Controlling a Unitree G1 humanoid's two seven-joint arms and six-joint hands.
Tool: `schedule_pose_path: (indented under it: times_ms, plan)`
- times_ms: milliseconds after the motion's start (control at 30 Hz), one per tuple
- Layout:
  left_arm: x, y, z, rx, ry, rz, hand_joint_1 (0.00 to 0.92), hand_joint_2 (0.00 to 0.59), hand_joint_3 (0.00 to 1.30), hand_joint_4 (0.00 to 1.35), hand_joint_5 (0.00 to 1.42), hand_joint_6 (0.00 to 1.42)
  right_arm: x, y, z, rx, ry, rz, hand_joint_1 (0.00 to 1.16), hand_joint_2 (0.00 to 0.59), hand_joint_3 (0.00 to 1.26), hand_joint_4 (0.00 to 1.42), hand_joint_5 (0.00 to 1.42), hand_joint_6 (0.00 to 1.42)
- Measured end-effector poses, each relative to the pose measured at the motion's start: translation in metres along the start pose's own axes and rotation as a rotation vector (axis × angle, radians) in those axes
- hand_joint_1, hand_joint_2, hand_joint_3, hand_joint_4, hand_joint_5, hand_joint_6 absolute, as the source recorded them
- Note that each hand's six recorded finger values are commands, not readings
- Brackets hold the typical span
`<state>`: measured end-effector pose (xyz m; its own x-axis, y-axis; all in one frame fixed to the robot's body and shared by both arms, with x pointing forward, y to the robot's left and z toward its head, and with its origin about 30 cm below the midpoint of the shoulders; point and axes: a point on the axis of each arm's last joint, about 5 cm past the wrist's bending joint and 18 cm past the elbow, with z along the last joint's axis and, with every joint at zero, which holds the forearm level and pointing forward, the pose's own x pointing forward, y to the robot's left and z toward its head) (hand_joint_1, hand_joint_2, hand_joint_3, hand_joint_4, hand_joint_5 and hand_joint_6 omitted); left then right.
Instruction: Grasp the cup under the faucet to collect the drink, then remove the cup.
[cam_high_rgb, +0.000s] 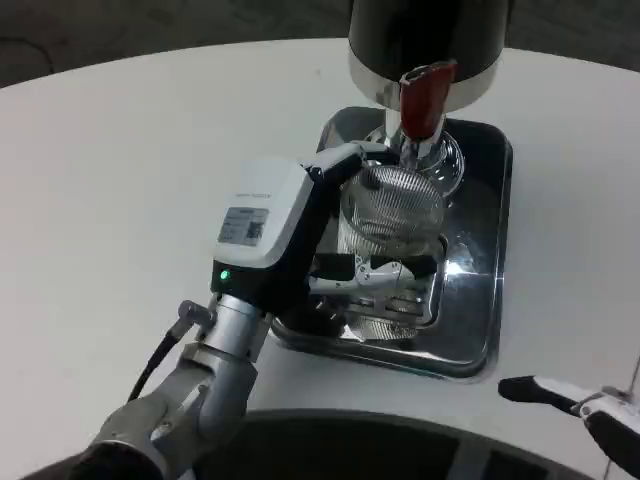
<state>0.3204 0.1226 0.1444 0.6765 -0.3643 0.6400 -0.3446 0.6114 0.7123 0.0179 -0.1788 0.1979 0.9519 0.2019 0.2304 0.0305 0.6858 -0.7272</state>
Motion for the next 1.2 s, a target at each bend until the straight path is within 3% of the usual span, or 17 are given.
schedule_pose_path:
  times_ms: [467,900,1200]
  plan:
    - [-0.0003,0.0,0.0,0.0,-0.002,-0.002,0.605,0.116,0.71,0.76,0.93,0.89,-0.0001,0.0004,-0.0002,0.002,-0.002,0.0,0.67,0.5,0.29,0.24,0.19,0.1]
    - [-0.0014,0.0004,-0.0006,-0.002,-0.001,-0.002,0.519,0.163,0.59,0.48,0.72,0.83,-0.0015,0.0013,-0.0003,0.006,0.003,-0.005,0.67,0.5,0.3,0.24,0.19,0.1]
    - [-0.0035,0.0004,-0.0012,-0.007,-0.003,-0.008,0.506,0.168,0.57,0.4,0.67,0.79,-0.0019,0.0016,-0.0006,0.015,0.001,-0.009,0.67,0.5,0.3,0.24,0.2,0.1]
